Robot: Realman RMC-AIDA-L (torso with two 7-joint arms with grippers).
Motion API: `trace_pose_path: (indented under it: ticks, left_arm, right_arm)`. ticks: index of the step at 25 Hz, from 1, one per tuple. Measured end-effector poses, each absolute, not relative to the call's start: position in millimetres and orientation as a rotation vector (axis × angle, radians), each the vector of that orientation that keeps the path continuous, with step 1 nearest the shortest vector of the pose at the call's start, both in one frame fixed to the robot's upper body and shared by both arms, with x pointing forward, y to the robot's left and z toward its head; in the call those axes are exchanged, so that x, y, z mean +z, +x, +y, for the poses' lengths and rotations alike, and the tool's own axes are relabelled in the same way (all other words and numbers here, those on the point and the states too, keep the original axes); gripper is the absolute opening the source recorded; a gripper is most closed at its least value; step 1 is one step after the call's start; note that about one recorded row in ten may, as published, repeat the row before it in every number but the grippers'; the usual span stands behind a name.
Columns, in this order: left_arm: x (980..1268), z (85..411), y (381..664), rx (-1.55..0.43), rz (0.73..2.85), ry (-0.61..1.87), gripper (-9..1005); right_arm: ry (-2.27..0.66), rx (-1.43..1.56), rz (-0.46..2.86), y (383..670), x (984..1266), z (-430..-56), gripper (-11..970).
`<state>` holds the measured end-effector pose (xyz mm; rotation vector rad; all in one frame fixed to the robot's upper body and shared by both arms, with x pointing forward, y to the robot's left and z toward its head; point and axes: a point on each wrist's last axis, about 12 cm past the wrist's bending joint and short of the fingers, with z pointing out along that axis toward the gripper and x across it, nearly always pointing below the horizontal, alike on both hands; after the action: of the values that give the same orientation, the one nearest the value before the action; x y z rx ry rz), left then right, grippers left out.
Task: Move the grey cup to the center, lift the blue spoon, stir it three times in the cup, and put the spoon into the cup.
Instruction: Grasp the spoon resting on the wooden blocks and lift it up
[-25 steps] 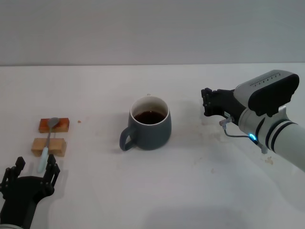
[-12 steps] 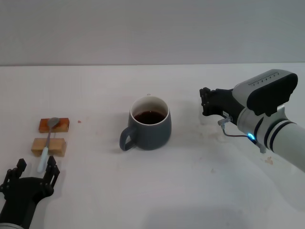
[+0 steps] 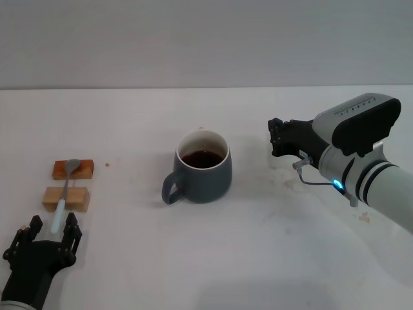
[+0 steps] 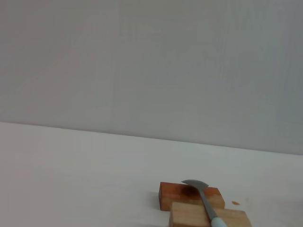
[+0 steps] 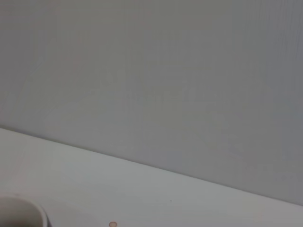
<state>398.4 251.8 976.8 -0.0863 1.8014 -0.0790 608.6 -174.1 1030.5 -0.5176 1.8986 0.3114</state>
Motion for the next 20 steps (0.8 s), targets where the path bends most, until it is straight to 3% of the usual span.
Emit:
trace_pose_path:
  ticks: [15,20]
  left_arm:
    - [977.5,251.6,399.4,-0.082,1.798,-0.084,620]
    - [977.8,251.4,399.6,-0.083,1.796,-0.085,545]
  right_arm:
    - [-0.518,0.315,1.897,608.6,1031.0,-172.9,39]
    - [-0.52,0.315,1.895,609.1,1031.6,-172.3,39]
